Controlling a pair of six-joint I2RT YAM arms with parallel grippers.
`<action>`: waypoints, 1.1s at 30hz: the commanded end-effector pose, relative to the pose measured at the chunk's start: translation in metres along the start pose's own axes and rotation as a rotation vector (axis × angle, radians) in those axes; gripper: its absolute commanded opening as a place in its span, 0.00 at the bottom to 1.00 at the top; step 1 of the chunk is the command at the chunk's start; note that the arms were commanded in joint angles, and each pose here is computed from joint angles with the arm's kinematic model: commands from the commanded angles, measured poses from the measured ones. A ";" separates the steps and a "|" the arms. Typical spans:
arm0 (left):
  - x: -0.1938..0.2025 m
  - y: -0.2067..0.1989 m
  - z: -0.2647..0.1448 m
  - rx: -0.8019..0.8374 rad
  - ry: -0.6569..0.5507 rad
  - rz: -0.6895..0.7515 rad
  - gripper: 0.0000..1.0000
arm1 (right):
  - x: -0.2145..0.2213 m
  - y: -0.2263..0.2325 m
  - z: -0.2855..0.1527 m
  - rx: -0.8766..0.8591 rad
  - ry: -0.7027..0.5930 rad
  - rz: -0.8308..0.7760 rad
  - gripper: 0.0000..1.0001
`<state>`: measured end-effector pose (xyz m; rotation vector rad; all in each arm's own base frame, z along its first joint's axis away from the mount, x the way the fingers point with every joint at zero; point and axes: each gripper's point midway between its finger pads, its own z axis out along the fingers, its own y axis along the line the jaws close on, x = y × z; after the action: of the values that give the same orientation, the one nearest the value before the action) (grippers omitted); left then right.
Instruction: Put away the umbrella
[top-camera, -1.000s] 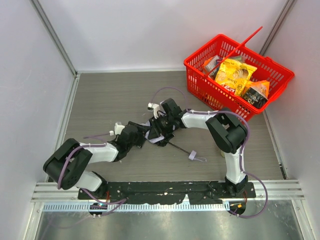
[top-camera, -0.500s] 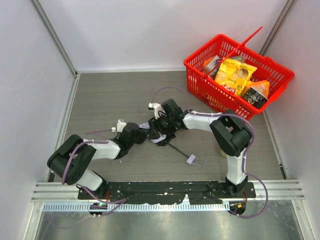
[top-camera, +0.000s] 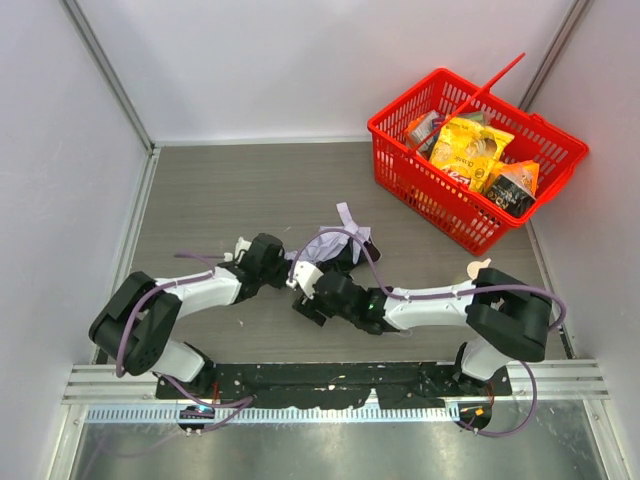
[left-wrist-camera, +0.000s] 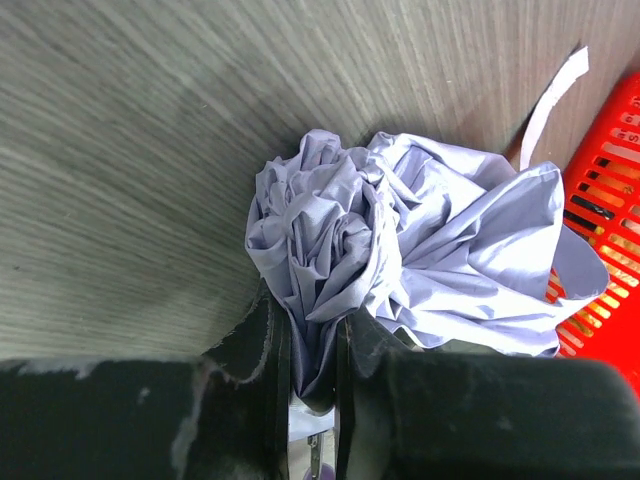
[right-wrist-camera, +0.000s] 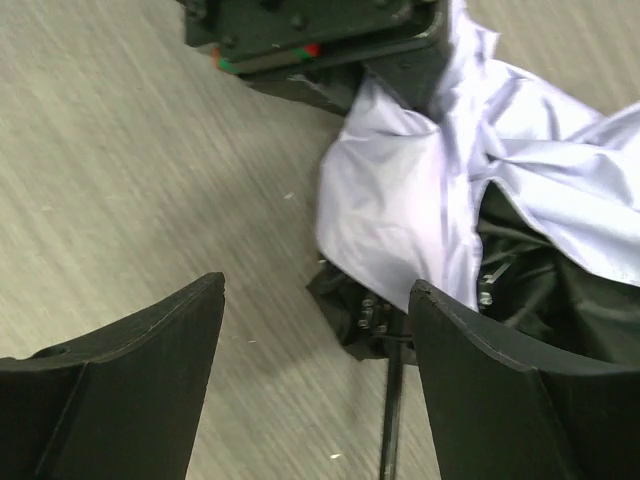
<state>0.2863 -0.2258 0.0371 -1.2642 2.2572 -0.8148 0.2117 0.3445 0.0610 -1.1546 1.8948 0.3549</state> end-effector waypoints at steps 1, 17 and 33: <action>0.002 0.085 -0.013 -0.329 0.023 0.039 0.00 | -0.034 -0.040 -0.001 0.281 -0.142 -0.074 0.79; 0.010 0.092 -0.021 -0.365 0.069 -0.022 0.00 | -0.026 -0.024 0.041 0.299 -0.131 -0.316 0.81; -0.008 0.085 -0.022 -0.305 0.020 -0.004 0.00 | 0.025 -0.043 0.056 0.333 0.051 -0.259 0.01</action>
<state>0.2692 -0.2161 0.0387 -1.3793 2.3056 -0.8118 0.2663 0.3717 0.0362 -1.1625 1.5785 -0.1364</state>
